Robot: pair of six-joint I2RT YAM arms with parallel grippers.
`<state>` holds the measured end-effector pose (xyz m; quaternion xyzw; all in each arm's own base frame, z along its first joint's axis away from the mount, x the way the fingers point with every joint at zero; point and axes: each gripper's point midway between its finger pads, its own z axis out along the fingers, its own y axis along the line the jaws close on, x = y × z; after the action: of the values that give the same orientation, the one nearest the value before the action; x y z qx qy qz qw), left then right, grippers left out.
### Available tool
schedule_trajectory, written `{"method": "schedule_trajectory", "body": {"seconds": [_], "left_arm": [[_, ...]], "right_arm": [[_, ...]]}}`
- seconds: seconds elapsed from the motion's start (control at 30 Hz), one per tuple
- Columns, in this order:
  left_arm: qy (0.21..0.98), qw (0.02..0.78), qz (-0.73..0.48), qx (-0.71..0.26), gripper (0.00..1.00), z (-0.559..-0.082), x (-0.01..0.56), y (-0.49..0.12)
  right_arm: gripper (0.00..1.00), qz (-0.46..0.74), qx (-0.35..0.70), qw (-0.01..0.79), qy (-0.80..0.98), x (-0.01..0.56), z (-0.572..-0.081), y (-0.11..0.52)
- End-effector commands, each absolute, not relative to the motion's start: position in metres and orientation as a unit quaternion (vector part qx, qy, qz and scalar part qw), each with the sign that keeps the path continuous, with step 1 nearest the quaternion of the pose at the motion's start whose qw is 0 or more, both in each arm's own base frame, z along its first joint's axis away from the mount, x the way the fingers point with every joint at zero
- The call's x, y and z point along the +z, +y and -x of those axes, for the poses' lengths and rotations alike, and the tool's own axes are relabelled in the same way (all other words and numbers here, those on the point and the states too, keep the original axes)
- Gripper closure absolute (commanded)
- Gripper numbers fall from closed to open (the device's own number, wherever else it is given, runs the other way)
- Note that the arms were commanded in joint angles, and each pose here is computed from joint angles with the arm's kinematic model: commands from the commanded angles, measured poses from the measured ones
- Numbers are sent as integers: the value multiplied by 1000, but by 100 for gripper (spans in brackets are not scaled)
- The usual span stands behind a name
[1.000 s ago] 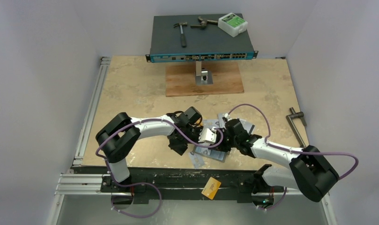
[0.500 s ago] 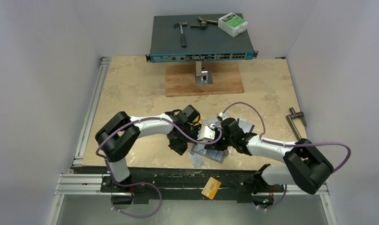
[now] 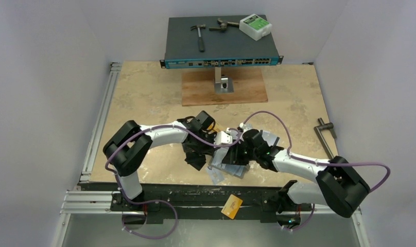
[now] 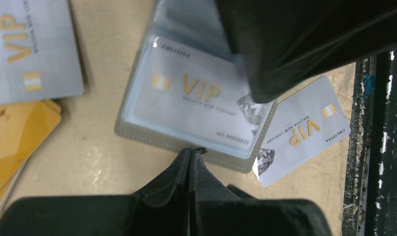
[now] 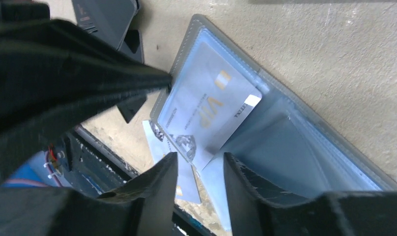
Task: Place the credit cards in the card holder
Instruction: Insert the credit card into the card holder.
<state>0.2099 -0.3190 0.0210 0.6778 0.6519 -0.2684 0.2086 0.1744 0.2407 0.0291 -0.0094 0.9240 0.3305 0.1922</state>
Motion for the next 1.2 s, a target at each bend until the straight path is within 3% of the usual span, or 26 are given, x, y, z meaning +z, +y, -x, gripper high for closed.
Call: {"method": "schedule_trajectory", "body": {"seconds": [0.0, 0.1, 0.17, 0.4, 0.6, 0.8, 1.17], "left_arm": [[694, 214, -619, -300, 99, -226, 49, -317], [713, 224, -588, -311, 99, -235, 69, -315], [724, 229, -569, -314, 98, -238, 79, -313], [775, 199, -495, -340, 91, -230, 83, -314], [815, 137, -433, -360, 83, -219, 59, -317], [844, 112, -397, -344, 70, -226, 56, -318], [877, 42, -313, -361, 66, -234, 36, -326]], "right_arm": [[54, 7, 323, 226, 919, 51, -178, 233], [36, -19, 299, 266, 916, 74, -184, 214], [30, -30, 278, 280, 918, 84, -185, 201], [27, -81, 161, 249, 952, 66, -166, 151], [27, -96, 143, 230, 958, 59, -159, 144], [38, -100, 150, 205, 962, 47, -151, 147], [59, -112, 143, 199, 963, 40, -142, 140]]}}
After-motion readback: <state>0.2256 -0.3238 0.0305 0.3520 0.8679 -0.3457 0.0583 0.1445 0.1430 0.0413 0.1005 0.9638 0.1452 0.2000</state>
